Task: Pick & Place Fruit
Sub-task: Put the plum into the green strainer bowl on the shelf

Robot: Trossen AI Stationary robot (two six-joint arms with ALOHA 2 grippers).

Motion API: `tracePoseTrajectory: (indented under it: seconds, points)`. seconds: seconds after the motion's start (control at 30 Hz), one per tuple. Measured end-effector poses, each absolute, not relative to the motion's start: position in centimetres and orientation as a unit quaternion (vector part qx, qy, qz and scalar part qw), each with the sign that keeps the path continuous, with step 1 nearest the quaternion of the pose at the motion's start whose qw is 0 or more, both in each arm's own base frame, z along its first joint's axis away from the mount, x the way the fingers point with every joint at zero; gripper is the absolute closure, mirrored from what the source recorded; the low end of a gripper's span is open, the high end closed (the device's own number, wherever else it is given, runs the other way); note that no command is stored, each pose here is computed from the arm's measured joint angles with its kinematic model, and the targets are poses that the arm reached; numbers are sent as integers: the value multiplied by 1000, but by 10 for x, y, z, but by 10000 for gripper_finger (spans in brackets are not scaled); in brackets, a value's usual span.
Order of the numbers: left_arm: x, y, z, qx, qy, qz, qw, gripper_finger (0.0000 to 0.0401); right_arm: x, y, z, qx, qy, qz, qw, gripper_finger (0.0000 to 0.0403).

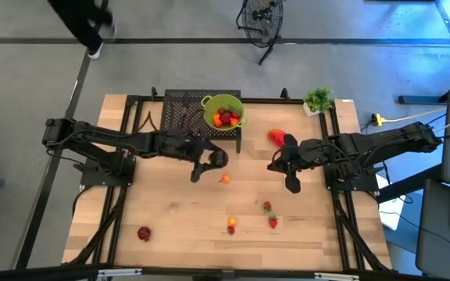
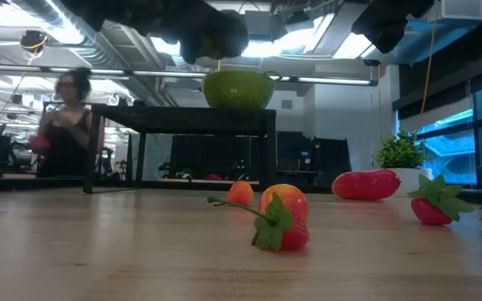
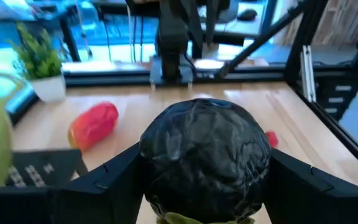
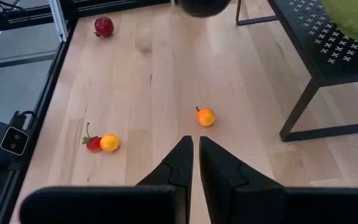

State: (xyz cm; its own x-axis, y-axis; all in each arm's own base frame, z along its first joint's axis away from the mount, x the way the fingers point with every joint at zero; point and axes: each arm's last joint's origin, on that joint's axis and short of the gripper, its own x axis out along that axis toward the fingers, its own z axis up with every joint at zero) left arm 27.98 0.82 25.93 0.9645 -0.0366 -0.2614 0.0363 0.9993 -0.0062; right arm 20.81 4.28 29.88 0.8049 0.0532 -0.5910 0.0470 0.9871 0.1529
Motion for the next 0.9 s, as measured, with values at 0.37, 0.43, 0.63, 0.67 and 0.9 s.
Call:
tracePoseTrajectory:
  seconds: [0.37, 0.43, 0.63, 0.67, 0.9]
  points:
    - [282, 15, 275, 84, 56, 92, 991, 145, 208, 43, 299, 81, 312, 1, 947, 372]
    - [282, 16, 278, 95, 48, 113, 988, 145, 208, 43, 299, 81, 312, 1, 947, 372]
    - [283, 19, 293, 128, 41, 168, 977, 145, 208, 43, 299, 80, 312, 2, 947, 372]
    - [283, 20, 296, 137, 41, 181, 973, 145, 208, 43, 299, 80, 312, 2, 947, 372]
    - [283, 40, 308, 168, 91, 257, 947, 145, 208, 43, 299, 80, 312, 2, 947, 372]
